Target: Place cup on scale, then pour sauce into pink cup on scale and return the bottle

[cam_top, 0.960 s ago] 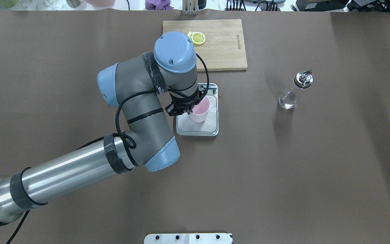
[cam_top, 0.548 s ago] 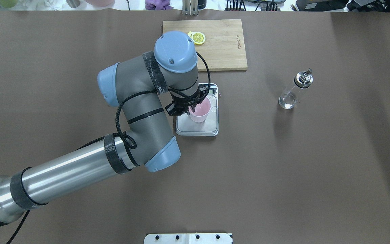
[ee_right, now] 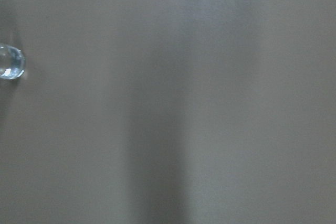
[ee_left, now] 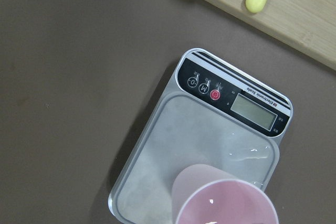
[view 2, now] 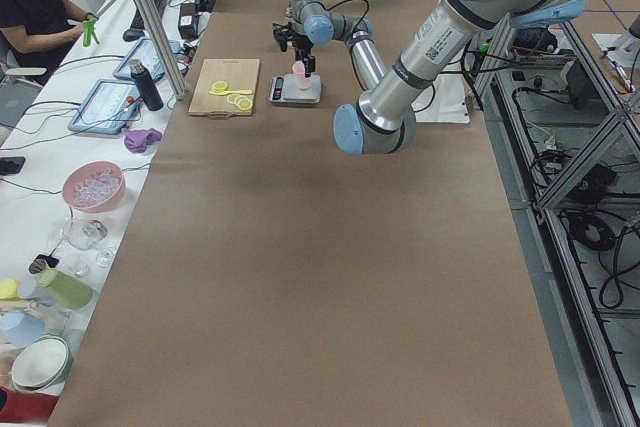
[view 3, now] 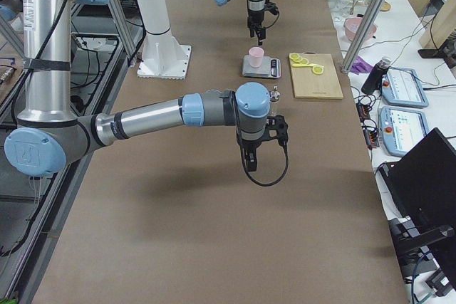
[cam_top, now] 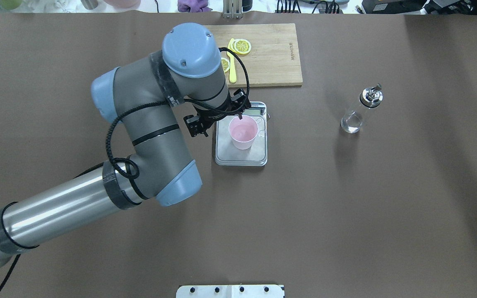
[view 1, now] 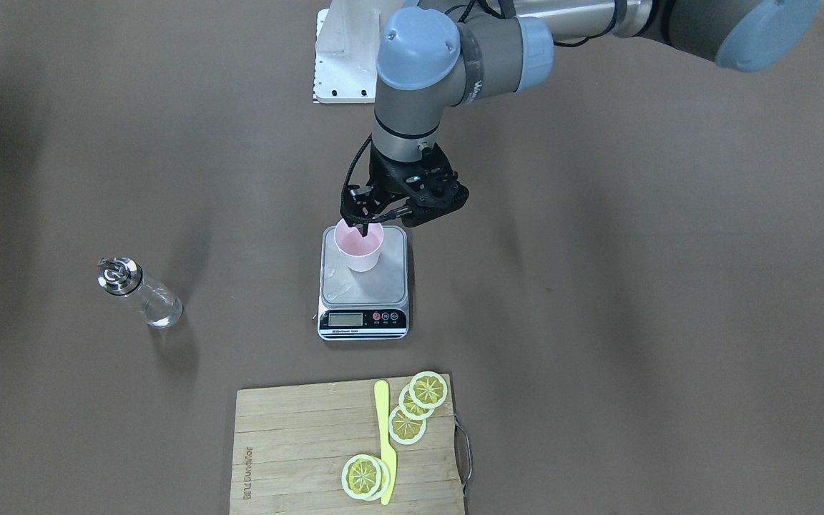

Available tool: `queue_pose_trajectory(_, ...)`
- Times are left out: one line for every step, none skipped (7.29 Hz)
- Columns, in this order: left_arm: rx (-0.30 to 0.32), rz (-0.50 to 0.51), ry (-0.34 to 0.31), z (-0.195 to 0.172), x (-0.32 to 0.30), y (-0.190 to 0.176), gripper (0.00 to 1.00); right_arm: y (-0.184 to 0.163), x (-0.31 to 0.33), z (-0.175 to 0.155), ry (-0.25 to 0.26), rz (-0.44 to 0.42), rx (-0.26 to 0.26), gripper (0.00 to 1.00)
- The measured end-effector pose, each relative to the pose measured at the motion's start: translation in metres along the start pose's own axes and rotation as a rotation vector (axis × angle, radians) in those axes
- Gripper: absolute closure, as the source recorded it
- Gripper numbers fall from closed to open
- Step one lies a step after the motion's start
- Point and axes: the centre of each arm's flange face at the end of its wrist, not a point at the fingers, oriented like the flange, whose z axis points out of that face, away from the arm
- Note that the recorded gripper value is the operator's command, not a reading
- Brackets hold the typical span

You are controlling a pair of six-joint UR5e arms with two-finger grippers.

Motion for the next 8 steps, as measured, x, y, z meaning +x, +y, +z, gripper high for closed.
queue_pose_trajectory(0.008,0.021,0.006,-0.015,-0.028,-0.015,0.02,-0.011,-0.024,-0.012,-0.037,-0.053,0.032,0.0)
queue_pose_trajectory(0.013,0.066,-0.01,-0.032,-0.057,-0.032,0.02,-0.028,-0.049,-0.025,-0.058,-0.129,0.078,0.0)
queue_pose_trajectory(0.025,0.135,-0.032,-0.047,-0.087,-0.049,0.02,-0.041,-0.068,-0.036,-0.057,-0.206,0.125,0.0)
queue_pose_trajectory(0.043,0.226,-0.055,-0.06,-0.123,-0.07,0.02,-0.047,-0.076,-0.042,-0.029,-0.252,0.164,0.0)
queue_pose_trajectory(0.061,0.336,-0.092,-0.067,-0.168,-0.095,0.02,-0.05,-0.082,-0.042,-0.001,-0.262,0.202,0.0)
queue_pose_trajectory(0.073,0.42,-0.143,-0.072,-0.22,-0.122,0.02,-0.052,-0.097,-0.033,0.006,-0.251,0.243,0.0)
queue_pose_trajectory(0.096,0.455,-0.19,-0.084,-0.271,-0.156,0.02,-0.051,-0.12,-0.012,0.004,-0.236,0.29,0.0)
queue_pose_trajectory(0.119,0.491,-0.221,-0.104,-0.315,-0.193,0.02,-0.046,-0.143,0.012,-0.009,-0.214,0.342,0.01)
